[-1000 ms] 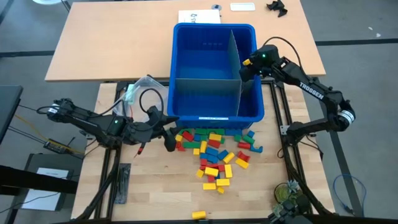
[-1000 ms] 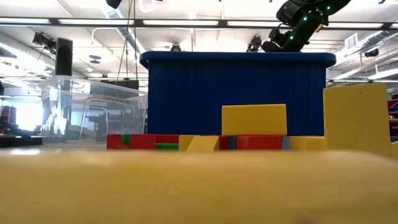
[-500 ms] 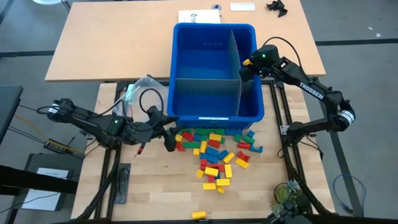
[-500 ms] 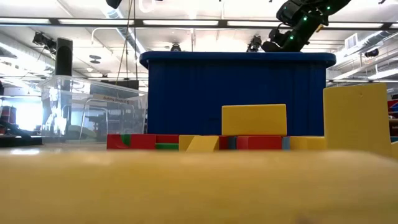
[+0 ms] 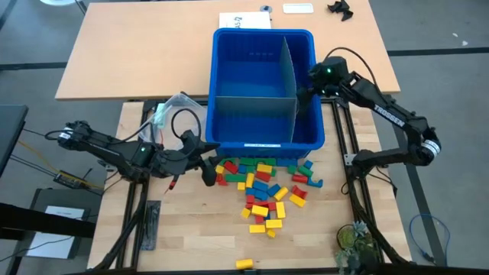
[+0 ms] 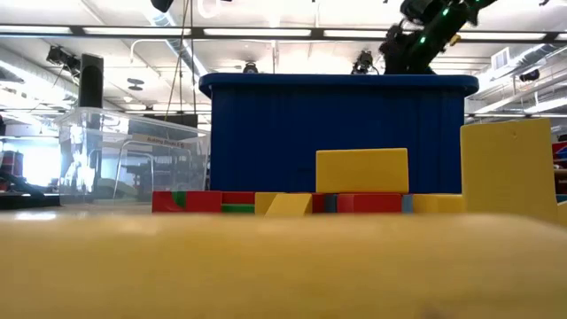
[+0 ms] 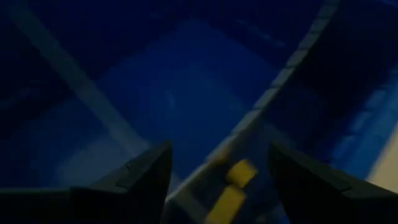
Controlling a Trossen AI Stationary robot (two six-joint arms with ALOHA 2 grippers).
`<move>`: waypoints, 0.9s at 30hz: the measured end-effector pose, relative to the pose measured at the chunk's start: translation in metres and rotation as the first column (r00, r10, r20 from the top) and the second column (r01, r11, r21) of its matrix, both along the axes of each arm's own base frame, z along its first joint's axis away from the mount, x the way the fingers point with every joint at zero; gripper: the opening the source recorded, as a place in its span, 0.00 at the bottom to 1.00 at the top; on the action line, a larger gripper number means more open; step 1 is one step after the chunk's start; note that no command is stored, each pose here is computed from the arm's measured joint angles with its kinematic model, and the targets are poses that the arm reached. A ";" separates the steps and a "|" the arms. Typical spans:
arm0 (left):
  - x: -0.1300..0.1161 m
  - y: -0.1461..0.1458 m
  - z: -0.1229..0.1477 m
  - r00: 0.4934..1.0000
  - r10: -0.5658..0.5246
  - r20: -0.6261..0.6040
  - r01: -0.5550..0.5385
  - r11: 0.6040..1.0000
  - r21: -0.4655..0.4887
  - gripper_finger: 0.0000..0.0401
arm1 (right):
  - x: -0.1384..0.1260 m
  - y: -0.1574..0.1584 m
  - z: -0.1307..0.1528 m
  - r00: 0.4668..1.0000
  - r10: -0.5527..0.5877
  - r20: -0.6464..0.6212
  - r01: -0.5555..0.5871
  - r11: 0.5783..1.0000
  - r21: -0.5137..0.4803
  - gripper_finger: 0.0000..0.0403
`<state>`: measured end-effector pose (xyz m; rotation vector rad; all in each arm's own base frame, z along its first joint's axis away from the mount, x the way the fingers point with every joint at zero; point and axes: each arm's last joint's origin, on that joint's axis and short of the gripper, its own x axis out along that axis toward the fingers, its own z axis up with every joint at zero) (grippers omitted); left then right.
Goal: Sort blocks
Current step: Put the yellow block into the blue bin
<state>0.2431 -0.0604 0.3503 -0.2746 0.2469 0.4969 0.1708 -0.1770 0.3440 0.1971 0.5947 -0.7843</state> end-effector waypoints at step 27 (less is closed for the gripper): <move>0.000 0.000 0.000 1.000 0.000 0.000 0.000 1.000 0.000 0.53 | 0.031 0.278 -0.080 0.772 0.629 -0.094 -0.438 0.634 0.638 0.53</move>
